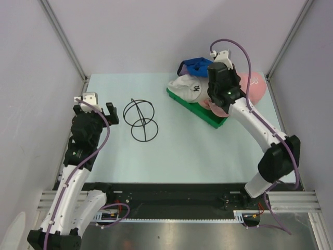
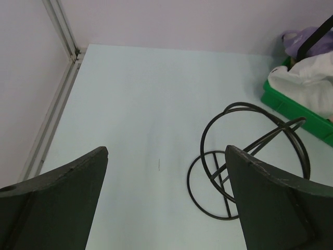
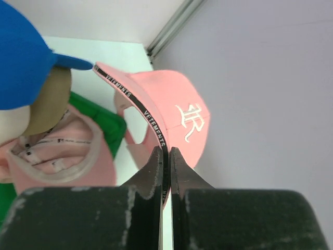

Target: Stack the hats

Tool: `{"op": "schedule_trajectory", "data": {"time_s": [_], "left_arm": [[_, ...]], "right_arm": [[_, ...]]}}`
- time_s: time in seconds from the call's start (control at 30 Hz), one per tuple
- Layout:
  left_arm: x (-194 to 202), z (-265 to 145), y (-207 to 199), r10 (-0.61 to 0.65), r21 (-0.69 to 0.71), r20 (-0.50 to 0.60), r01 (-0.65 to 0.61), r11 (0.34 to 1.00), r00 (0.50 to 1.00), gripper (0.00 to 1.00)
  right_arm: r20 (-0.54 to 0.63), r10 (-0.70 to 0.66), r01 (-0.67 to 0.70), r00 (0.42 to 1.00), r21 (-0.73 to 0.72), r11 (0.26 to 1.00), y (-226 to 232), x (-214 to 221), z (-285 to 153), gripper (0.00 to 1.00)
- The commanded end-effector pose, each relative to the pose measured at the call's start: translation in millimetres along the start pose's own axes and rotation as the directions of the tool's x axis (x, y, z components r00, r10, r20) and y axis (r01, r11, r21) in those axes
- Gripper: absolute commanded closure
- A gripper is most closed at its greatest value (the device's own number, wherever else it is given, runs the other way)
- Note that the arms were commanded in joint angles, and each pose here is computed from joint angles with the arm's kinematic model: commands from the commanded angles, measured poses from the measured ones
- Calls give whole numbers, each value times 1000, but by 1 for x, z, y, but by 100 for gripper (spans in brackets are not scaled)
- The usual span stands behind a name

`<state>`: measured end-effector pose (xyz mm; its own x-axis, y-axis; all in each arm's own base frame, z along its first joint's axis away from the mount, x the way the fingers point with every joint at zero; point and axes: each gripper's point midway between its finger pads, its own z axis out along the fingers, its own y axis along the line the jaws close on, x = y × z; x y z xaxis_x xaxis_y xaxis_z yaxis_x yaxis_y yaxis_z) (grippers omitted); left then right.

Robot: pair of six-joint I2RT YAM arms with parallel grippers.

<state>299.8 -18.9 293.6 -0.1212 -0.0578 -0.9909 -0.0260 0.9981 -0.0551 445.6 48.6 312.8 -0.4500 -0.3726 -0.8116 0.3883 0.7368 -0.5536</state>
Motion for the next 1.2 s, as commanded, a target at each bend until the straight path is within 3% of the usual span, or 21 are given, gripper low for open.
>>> {"op": "schedule_trajectory", "data": {"time_s": [0.0, 0.2, 0.37, 0.47, 0.63, 0.87, 1.0, 1.17], "left_arm": [[6, 8, 6, 10, -47, -52, -12, 999, 999, 0], [9, 9, 3, -9, -39, -69, 6, 999, 998, 0], [18, 12, -6, -24, 5, -113, 24, 1000, 993, 0], [30, 17, -7, -26, -2, -171, 26, 1000, 985, 0], [38, 21, 2, -37, -62, -224, 24, 998, 974, 0], [19, 13, 44, -119, -219, -134, 87, 972, 984, 0], [14, 4, 78, -181, -357, -79, 141, 923, 980, 0], [15, 7, 71, -187, -320, -83, 151, 935, 979, 0]], "right_arm": [[55, 79, -82, 995, 68, 994, -61, -30, -46, 100], [111, 137, -140, 984, 27, 990, -76, -38, -81, 100], [140, 111, -123, 984, 80, 989, -83, -50, -101, 100], [191, 152, -154, 970, -3, 988, -74, -63, -119, 100], [323, 248, -152, 914, -293, 944, -32, -106, -189, 100], [443, 375, -51, 814, -588, 807, 29, -145, -271, 100], [482, 419, 12, 769, -667, 745, 60, -153, -301, 100], [556, 399, 128, 729, -684, 719, 109, -154, -328, 100]]}}
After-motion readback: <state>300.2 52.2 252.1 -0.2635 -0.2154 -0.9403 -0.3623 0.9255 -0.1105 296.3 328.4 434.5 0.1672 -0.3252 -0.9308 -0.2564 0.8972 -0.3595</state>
